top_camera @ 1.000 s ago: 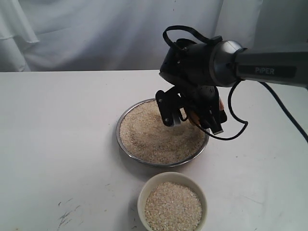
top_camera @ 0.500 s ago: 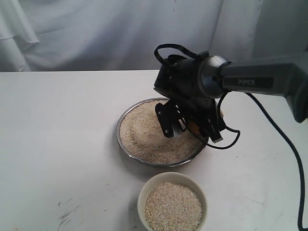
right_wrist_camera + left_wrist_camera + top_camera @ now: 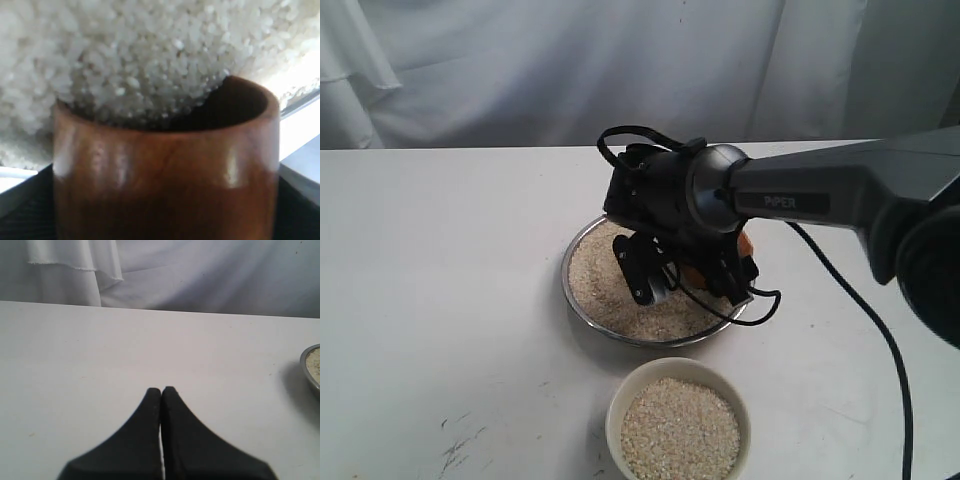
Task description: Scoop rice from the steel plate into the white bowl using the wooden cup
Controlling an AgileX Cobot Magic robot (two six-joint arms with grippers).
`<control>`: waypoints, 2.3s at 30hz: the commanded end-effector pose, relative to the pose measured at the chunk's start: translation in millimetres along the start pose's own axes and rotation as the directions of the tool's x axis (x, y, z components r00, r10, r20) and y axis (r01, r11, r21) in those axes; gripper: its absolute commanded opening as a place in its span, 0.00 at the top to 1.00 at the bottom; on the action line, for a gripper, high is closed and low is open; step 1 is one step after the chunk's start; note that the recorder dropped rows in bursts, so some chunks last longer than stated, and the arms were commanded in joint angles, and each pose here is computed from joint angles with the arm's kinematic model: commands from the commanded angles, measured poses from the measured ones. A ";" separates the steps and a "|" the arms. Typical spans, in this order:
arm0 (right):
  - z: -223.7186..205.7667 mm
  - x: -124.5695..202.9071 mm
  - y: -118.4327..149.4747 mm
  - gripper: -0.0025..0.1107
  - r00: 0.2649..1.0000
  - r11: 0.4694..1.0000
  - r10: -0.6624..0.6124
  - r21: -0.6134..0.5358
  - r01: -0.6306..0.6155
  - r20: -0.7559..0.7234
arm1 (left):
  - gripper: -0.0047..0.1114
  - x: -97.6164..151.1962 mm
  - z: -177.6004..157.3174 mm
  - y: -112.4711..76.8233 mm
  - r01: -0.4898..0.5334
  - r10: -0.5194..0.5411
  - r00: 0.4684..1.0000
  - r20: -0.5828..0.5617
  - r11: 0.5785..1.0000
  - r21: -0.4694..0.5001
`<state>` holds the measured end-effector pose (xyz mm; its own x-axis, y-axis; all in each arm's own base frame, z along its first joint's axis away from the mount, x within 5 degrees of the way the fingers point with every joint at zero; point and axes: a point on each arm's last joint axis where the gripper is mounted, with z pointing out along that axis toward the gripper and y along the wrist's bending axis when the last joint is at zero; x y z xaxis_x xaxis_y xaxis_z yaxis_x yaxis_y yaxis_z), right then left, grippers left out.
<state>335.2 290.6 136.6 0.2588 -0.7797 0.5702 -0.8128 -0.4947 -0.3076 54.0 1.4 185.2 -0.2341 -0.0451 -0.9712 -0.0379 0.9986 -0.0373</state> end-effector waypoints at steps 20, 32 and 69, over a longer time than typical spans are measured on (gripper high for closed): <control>-14.6 -20.2 -6.1 0.98 0.994 0.997 0.028 0.073 -0.035 0.101 | 0.96 0.8 0.2 -0.1 -0.001 0.001 1.000 0.006 1.000 0.002; -3.1 -12.9 -10.6 0.98 0.978 0.991 0.119 0.043 -0.128 0.171 | 0.96 0.8 0.2 -0.1 -0.001 0.001 1.000 0.006 1.000 0.002; 24.2 19.2 -36.4 0.98 0.740 0.887 0.452 -0.164 -0.431 0.499 | 0.96 0.8 0.2 -0.1 -0.001 0.001 1.000 0.006 1.000 0.002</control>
<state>379.9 281.4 136.0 0.0788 -0.9957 -0.0481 -0.9254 -0.0551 -0.3749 54.0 1.4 185.2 -0.2341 -0.0451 -0.9712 -0.0379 0.9986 -0.0373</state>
